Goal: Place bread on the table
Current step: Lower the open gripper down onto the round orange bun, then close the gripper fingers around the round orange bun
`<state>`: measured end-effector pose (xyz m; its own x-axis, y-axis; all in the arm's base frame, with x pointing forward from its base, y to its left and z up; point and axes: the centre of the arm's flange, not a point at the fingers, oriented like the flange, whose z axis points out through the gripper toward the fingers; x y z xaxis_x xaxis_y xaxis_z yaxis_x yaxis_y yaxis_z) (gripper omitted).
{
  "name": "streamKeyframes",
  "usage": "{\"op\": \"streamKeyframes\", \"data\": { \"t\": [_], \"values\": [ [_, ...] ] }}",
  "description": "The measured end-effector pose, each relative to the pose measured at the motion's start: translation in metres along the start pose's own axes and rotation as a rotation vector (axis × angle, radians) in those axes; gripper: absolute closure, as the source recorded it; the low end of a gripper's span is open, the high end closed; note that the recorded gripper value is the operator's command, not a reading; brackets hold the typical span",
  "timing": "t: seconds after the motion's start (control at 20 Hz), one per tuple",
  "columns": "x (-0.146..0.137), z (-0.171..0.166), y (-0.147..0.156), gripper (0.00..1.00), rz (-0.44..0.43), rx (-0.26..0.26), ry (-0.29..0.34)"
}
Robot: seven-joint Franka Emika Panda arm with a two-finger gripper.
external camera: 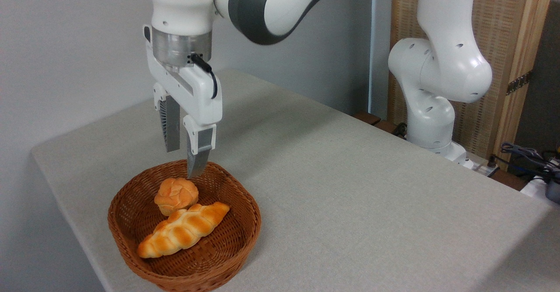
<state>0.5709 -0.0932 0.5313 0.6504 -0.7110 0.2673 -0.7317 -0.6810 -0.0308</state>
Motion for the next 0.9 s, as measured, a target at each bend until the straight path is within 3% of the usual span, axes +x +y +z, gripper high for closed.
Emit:
{"op": "streamKeyframes", "data": {
  "t": [0.45, 0.9],
  "values": [
    [0.006, 0.059, 0.028, 0.00, 0.032, 0.035, 0.059],
    [0.006, 0.086, 0.035, 0.00, 0.110, 0.065, -0.001]
  ]
}}
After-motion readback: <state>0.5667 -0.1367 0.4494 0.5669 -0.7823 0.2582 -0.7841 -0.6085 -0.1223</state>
